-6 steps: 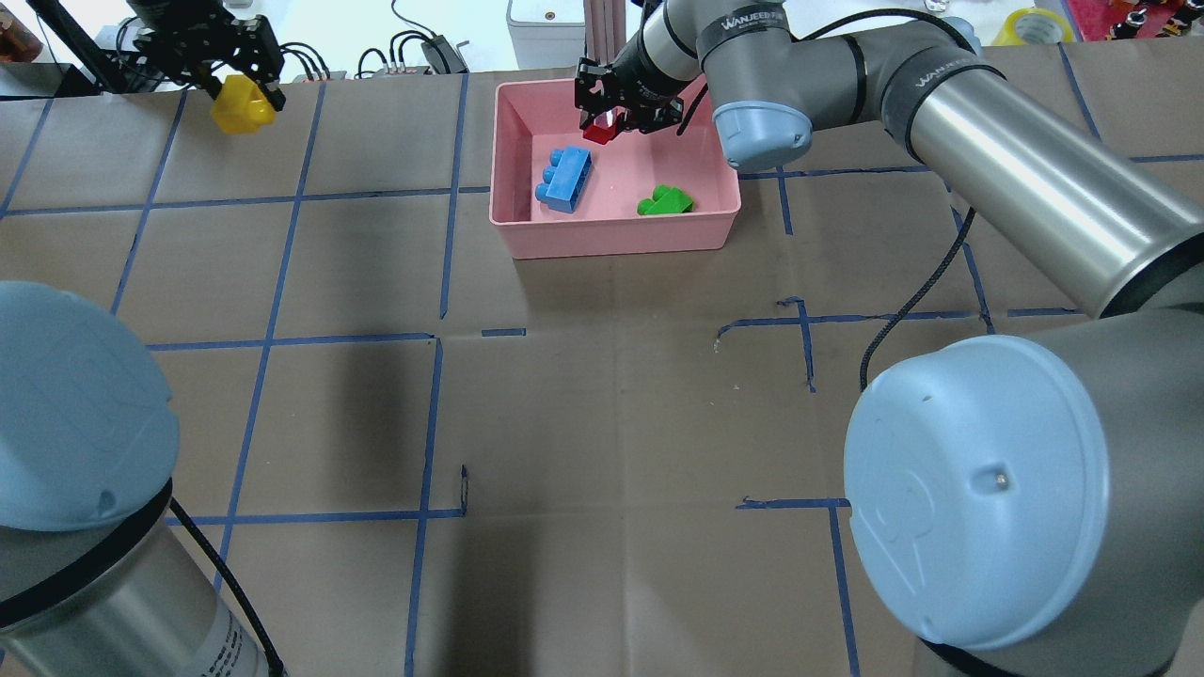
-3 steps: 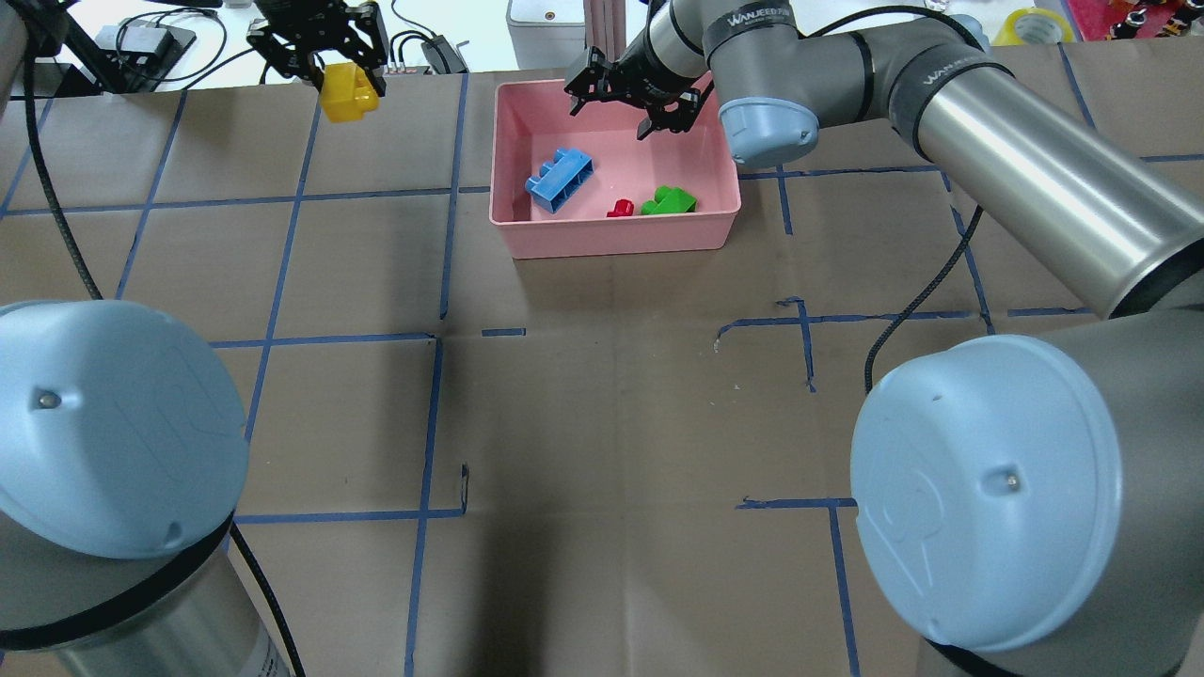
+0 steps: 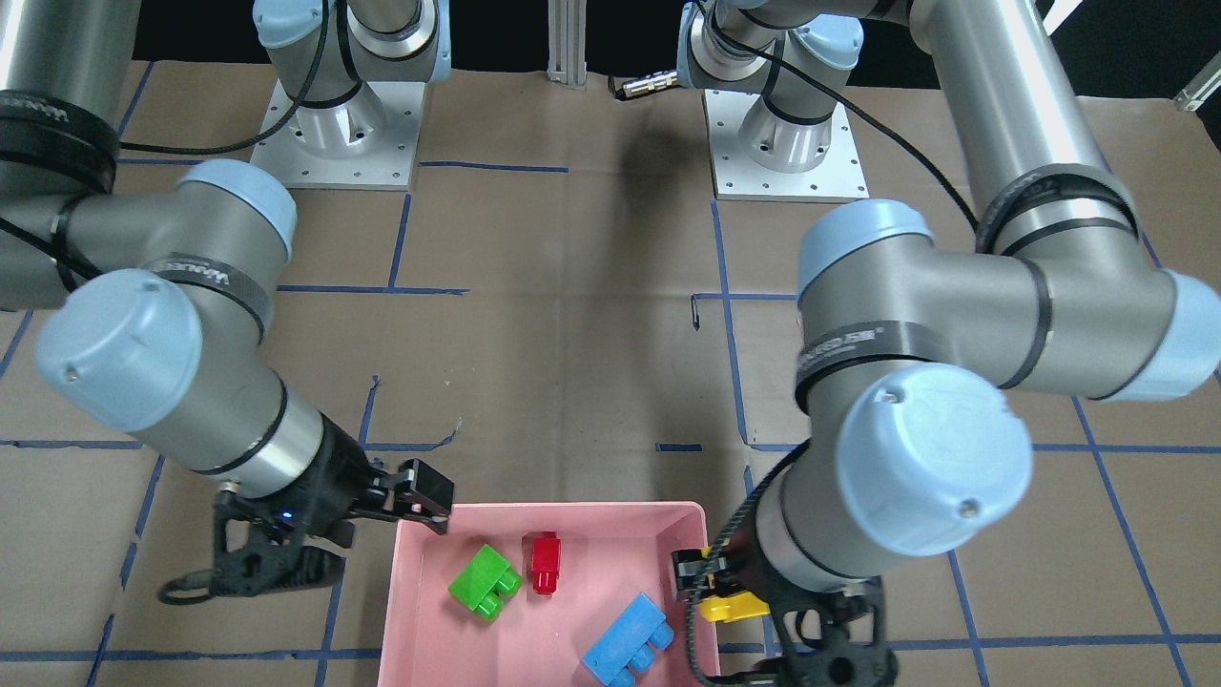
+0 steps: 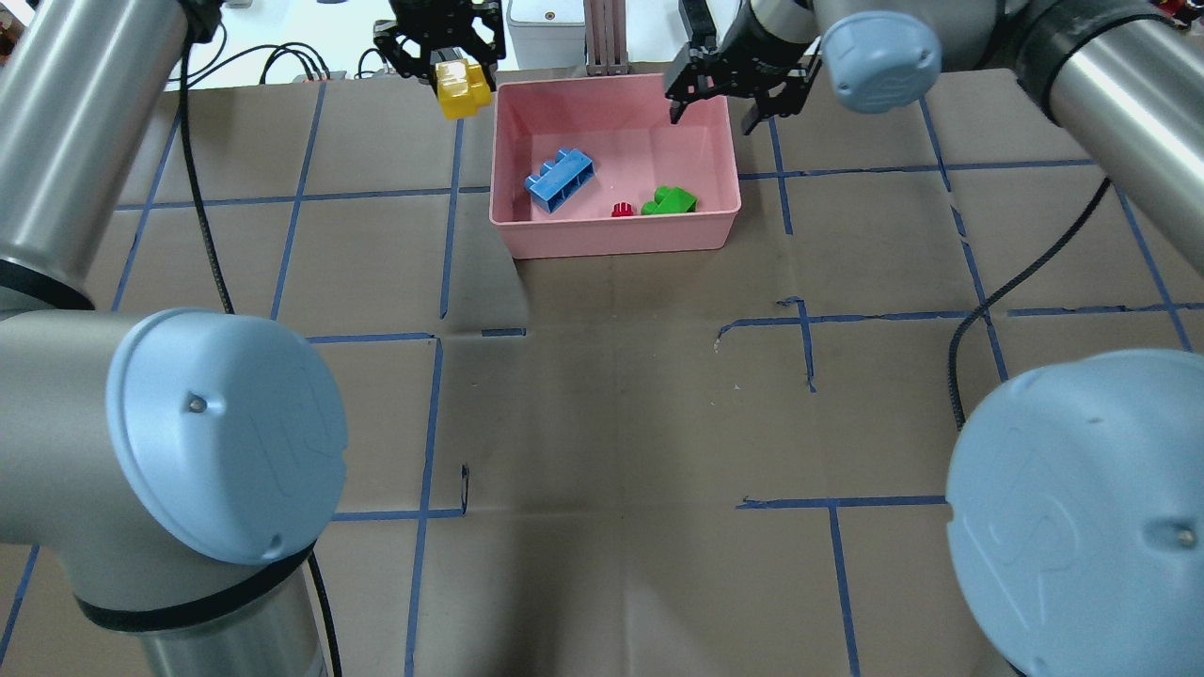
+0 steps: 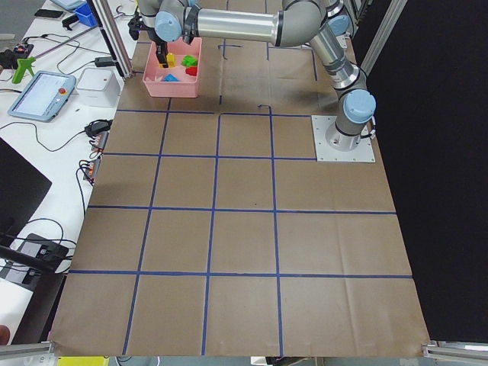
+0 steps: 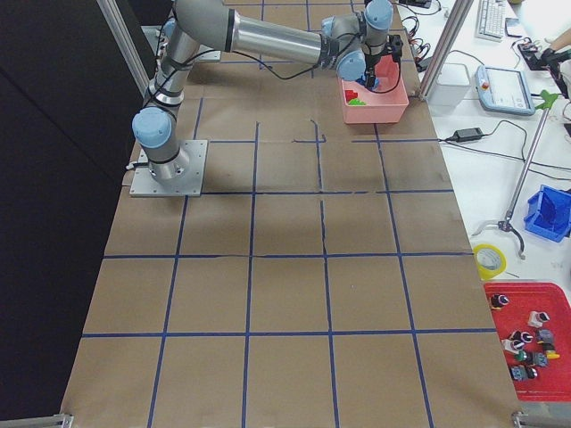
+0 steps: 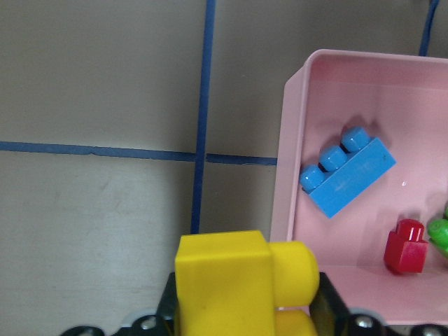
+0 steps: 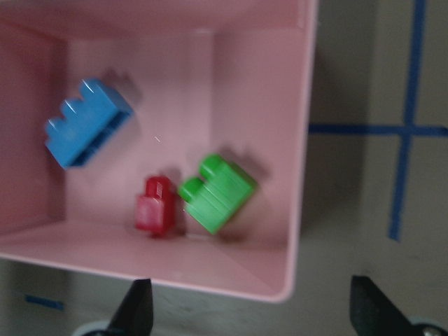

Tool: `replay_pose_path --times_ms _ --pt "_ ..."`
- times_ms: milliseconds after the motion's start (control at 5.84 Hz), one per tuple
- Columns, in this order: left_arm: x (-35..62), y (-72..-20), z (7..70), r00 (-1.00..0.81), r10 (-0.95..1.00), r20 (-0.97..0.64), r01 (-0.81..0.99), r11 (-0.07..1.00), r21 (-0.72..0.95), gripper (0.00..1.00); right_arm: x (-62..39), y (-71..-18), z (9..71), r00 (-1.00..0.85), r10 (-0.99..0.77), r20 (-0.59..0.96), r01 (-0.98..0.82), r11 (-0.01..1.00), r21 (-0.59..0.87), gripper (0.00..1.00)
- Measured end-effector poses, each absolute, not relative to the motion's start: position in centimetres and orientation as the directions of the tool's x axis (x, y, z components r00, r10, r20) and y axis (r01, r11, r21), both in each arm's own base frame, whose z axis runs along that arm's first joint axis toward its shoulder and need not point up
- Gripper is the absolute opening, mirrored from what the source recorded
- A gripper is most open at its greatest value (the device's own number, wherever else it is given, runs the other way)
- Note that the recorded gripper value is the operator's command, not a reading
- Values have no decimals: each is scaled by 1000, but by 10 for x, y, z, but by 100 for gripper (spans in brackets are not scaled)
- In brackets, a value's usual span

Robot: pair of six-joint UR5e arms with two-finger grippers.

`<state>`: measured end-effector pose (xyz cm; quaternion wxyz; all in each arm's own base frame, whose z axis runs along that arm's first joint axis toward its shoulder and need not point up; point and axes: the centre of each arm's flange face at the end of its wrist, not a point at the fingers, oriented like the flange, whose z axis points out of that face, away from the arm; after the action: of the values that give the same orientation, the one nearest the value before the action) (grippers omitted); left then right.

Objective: Put all blocks into box

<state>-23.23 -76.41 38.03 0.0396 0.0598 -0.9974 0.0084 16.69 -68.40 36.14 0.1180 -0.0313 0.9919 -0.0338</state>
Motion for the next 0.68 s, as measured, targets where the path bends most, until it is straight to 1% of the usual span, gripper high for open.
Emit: replay_pose_path --times_ms 171,342,514,685 --pt "-270 -768 356 -988 -133 82 -136 991 -22 14 136 -654 379 -988 -91 -127 -94 995 19 100" --pt "-300 -770 327 -988 -133 80 -136 990 -28 31 124 -616 406 -993 -104 -61 -108 992 69 100" --pt "-317 -771 305 -989 -130 77 -132 991 -27 88 133 -577 439 -992 -124 -34 -126 991 52 100" --pt "-322 -771 295 -989 -129 75 -131 991 -22 99 161 -539 463 -989 -145 -9 -145 989 23 100"
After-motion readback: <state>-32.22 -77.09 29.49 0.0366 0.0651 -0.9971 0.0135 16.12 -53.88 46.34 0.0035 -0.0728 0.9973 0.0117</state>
